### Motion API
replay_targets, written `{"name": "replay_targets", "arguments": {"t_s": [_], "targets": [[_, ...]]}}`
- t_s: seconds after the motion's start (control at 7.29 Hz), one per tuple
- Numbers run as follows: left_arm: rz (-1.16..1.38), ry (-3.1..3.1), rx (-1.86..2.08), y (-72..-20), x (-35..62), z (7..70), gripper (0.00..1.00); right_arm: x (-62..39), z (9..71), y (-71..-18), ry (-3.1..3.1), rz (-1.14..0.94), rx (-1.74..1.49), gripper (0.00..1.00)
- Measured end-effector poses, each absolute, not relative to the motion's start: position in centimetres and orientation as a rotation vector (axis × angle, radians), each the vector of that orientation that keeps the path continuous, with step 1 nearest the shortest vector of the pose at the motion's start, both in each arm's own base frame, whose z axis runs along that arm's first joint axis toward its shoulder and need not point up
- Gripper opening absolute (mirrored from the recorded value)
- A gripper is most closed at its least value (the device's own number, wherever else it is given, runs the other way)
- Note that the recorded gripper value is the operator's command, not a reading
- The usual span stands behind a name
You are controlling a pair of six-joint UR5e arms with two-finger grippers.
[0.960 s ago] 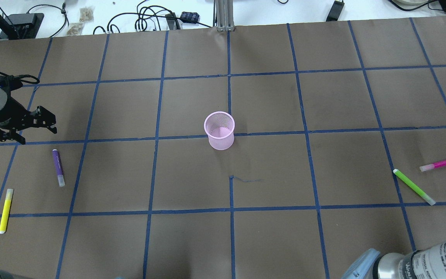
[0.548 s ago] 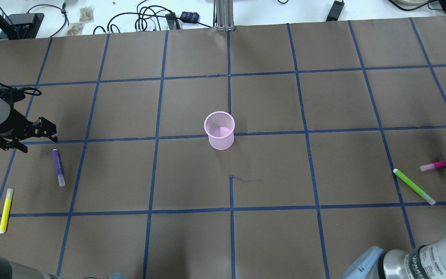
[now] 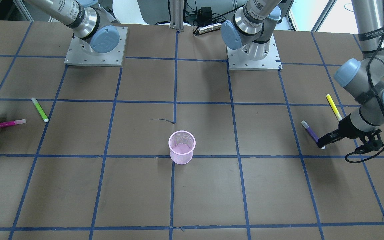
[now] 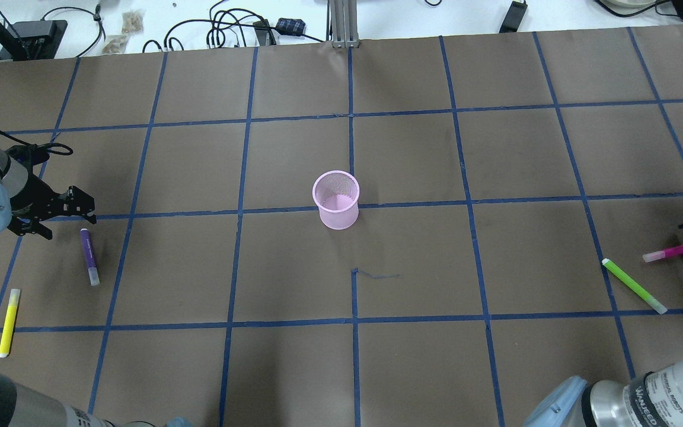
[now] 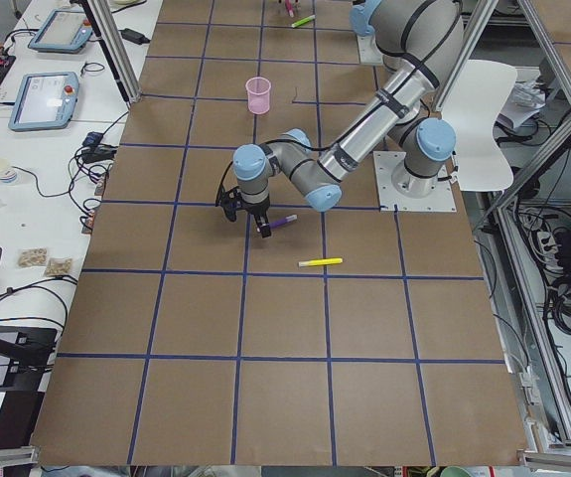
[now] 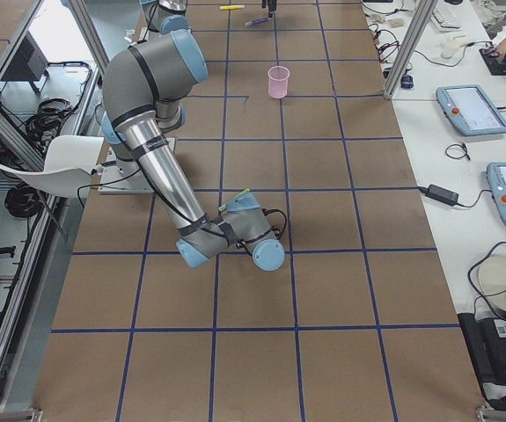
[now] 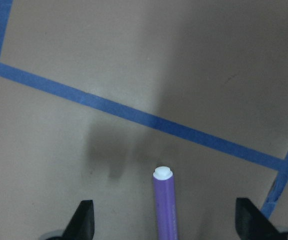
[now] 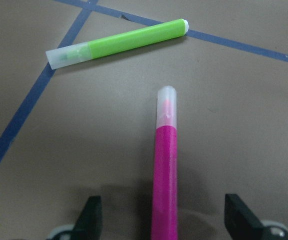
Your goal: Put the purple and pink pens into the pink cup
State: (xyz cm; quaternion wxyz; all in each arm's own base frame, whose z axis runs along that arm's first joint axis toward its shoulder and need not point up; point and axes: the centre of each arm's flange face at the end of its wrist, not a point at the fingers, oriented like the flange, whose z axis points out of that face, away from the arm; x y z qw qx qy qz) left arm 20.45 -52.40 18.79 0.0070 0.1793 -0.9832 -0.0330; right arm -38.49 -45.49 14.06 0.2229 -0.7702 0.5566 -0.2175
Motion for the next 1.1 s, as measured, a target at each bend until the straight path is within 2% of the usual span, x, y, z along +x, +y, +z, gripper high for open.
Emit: {"name": "replay_targets", "arguments": {"t_s": [0.14, 0.27, 0.41, 0.55, 0.69, 0.82, 0.96, 1.1], "targets": [[-0.116, -3.068, 0.581, -52.4, 20.5, 18.2, 0.82, -38.5, 14.0, -45.5, 1.535, -0.602, -2.123, 0.47], [-0.128, -3.063, 0.591, -52.5, 20.5, 17.8, 0.82, -38.4, 14.0, -45.5, 1.535, -0.606, -2.121, 0.39], [-0.137, -3.057, 0.596, -52.5, 20.5, 17.3, 0.74, -38.4, 14.0, -45.6, 1.54, -0.625, -2.12, 0.22], [-0.143, -3.053, 0.598, -52.5, 20.5, 17.1, 0.59, -38.4, 14.2, -45.8, 1.55, -0.647, -2.118, 0.12], [-0.145, -3.051, 0.598, -52.5, 20.5, 16.9, 0.32, -38.4, 14.3, -46.0, 1.559, -0.656, -2.117, 0.09], [-0.146, -3.049, 0.597, -52.5, 20.5, 16.8, 0.19, -38.5, 14.5, -46.1, 1.567, -0.658, -2.117, 0.07], [-0.146, -3.049, 0.595, -52.5, 20.5, 16.8, 0.0, -38.5, 14.9, -46.1, 1.574, -0.66, -2.118, 0.05], [-0.145, -3.05, 0.592, -52.5, 20.5, 16.8, 0.0, -38.5, 15.4, -46.2, 1.587, -0.665, -2.115, 0.04]]}}
